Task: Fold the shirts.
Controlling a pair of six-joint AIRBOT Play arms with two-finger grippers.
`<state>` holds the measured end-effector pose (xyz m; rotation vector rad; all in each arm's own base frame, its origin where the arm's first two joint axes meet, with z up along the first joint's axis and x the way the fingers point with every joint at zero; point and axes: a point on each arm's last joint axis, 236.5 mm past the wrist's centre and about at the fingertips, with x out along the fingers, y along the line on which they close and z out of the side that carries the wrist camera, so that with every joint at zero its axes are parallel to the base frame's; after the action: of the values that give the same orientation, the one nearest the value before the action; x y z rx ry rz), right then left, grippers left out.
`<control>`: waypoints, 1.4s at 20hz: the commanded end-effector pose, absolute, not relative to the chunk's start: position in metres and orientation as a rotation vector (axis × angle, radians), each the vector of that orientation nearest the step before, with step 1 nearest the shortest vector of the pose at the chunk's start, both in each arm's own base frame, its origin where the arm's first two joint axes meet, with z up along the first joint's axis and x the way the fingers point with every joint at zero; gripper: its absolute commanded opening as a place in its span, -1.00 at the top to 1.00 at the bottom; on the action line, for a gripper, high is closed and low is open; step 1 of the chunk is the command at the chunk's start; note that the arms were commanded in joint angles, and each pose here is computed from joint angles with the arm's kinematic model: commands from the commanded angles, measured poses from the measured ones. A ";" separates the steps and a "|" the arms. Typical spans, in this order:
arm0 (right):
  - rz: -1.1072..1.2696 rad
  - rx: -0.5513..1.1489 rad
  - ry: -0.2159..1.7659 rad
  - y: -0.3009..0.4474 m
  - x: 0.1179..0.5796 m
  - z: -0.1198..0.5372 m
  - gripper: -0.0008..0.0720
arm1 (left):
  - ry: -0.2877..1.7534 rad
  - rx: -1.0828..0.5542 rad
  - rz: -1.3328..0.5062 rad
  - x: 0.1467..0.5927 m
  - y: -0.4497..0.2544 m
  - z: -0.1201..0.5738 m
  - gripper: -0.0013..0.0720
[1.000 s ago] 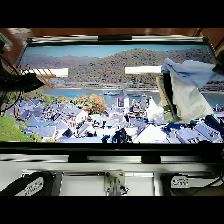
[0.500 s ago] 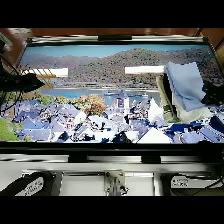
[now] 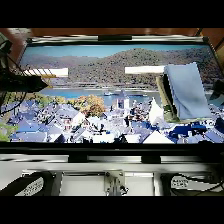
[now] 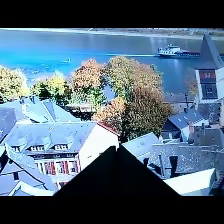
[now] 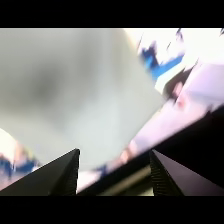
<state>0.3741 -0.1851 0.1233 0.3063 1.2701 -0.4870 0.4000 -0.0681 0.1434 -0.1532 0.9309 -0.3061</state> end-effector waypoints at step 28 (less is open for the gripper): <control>0.313 0.139 1.312 0.116 0.455 0.105 -0.53 | 1.374 0.231 -0.154 0.395 -0.072 0.057 -0.72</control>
<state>0.4553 0.1138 0.1041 0.1346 1.3134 0.3070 0.3944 -0.0722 0.0567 0.2306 1.3745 -0.1541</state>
